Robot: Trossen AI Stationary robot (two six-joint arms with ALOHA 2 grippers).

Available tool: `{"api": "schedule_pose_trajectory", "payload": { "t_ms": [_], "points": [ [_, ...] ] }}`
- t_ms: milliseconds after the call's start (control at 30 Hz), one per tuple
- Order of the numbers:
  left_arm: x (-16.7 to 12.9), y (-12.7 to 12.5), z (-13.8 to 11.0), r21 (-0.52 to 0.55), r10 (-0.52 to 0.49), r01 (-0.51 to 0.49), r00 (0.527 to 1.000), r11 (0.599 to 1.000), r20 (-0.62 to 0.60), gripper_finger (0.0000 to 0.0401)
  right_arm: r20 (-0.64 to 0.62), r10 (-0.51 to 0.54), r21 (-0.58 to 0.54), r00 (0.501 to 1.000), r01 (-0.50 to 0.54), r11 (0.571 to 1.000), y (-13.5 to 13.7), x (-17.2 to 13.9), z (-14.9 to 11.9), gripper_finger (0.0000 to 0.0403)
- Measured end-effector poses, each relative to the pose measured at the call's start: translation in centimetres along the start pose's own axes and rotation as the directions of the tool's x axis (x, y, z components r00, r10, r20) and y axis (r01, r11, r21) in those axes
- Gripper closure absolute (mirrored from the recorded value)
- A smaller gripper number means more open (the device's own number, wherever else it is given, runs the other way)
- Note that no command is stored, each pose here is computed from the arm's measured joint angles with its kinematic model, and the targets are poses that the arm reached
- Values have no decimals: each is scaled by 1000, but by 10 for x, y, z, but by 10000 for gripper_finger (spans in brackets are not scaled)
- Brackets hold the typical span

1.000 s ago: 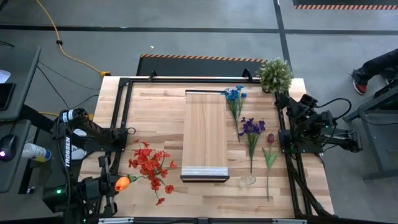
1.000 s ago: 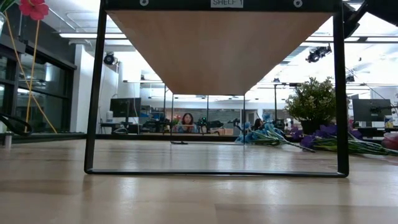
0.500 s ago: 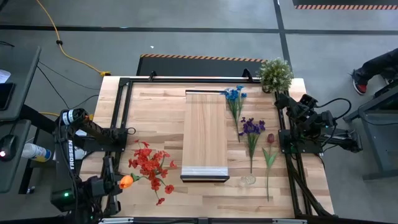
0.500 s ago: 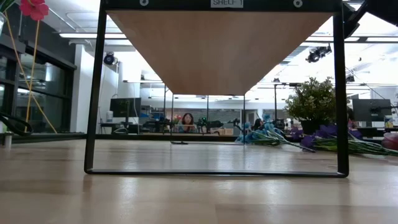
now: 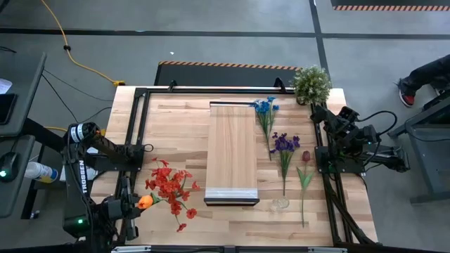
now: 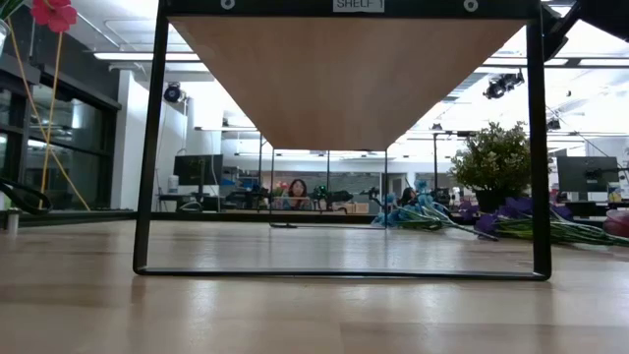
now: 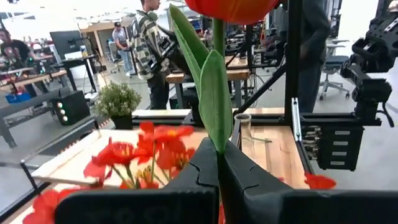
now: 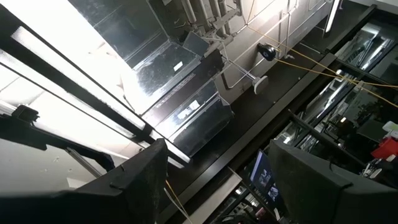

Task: Pick and place flowers into a vace then onto a shelf
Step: Put the light orange flower into the left transparent vase

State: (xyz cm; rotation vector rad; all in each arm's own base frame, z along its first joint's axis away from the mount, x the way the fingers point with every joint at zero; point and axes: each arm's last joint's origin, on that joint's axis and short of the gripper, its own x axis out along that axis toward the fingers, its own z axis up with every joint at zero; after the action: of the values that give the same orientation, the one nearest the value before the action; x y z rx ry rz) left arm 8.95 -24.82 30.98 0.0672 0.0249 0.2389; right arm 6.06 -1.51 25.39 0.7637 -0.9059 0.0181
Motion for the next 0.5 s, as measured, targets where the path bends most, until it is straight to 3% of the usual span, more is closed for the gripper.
{"api": "schedule_pose_trajectory", "payload": {
  "t_ms": [500],
  "points": [
    [1,5,-33,-105,6,-8,1000,994,-20,372,-8,-1,-1,1000,1,1000,0,0,-1,136]
  ]
}}
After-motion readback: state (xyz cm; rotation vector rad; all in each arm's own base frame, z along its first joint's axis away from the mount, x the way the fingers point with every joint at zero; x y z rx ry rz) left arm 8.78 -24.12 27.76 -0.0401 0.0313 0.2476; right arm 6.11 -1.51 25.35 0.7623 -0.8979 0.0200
